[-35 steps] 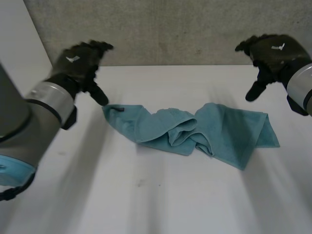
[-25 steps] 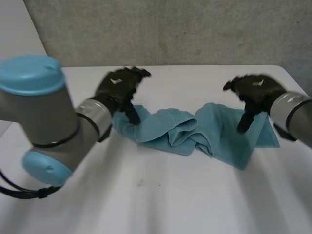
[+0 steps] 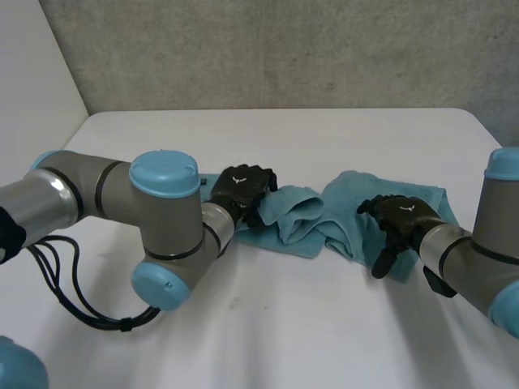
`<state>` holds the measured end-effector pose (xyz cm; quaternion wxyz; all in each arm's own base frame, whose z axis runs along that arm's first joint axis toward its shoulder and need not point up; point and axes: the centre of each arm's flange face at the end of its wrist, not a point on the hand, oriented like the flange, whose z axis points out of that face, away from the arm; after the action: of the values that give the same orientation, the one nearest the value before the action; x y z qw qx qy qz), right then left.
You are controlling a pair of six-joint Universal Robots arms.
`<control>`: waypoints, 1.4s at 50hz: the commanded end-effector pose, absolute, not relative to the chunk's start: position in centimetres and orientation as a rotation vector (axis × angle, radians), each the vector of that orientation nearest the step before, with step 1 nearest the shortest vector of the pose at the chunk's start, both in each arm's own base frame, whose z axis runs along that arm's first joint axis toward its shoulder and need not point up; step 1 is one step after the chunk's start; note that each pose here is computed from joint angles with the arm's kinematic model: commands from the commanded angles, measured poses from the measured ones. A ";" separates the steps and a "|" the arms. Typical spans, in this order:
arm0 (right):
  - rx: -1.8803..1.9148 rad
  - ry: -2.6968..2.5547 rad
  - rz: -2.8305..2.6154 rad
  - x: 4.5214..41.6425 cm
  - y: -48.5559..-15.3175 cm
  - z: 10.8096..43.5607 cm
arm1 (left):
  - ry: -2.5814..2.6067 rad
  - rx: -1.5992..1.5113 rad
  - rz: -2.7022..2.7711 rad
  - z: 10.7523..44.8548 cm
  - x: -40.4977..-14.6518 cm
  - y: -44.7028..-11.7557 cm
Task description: Fold the laundry
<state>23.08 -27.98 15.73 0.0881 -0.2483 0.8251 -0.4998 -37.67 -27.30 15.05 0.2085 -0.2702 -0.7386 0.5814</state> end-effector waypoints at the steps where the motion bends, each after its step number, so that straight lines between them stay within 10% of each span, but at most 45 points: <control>1: -0.694 2.492 -1.486 22.3 -27.2 15.1 | -1.997 -0.794 1.795 16.1 -38.0 -28.7; 19: -0.291 2.430 -1.433 21.8 -28.4 16.2 | -1.708 -0.773 2.188 31.1 -33.7 -24.1; 39: -0.183 2.278 -1.264 28.4 -29.8 13.5 | -1.668 -0.722 2.244 34.0 -30.9 -21.5; 46: -0.191 2.015 -1.748 28.6 -35.0 21.2 | -1.706 -0.629 2.365 34.6 -28.6 -26.3; 48: -0.314 1.766 -2.116 28.0 -36.9 29.9 | -1.664 -0.587 2.430 35.7 -28.3 -28.0; 56: -0.430 1.151 -2.664 27.0 -34.9 44.6 | -1.372 -0.355 2.736 42.6 -25.4 -33.3; 63: -0.645 1.224 -2.527 27.8 -33.6 41.7 | -1.274 -0.296 2.799 43.0 -24.9 -33.7; 70: -0.815 1.437 -2.312 27.9 -31.9 36.5 | -1.587 -0.403 2.625 35.4 -24.6 -32.6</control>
<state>27.75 -33.12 41.23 0.1291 -0.2351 0.4282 -0.8629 -24.70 -33.77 41.31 0.0233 -0.1027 -0.4347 0.8944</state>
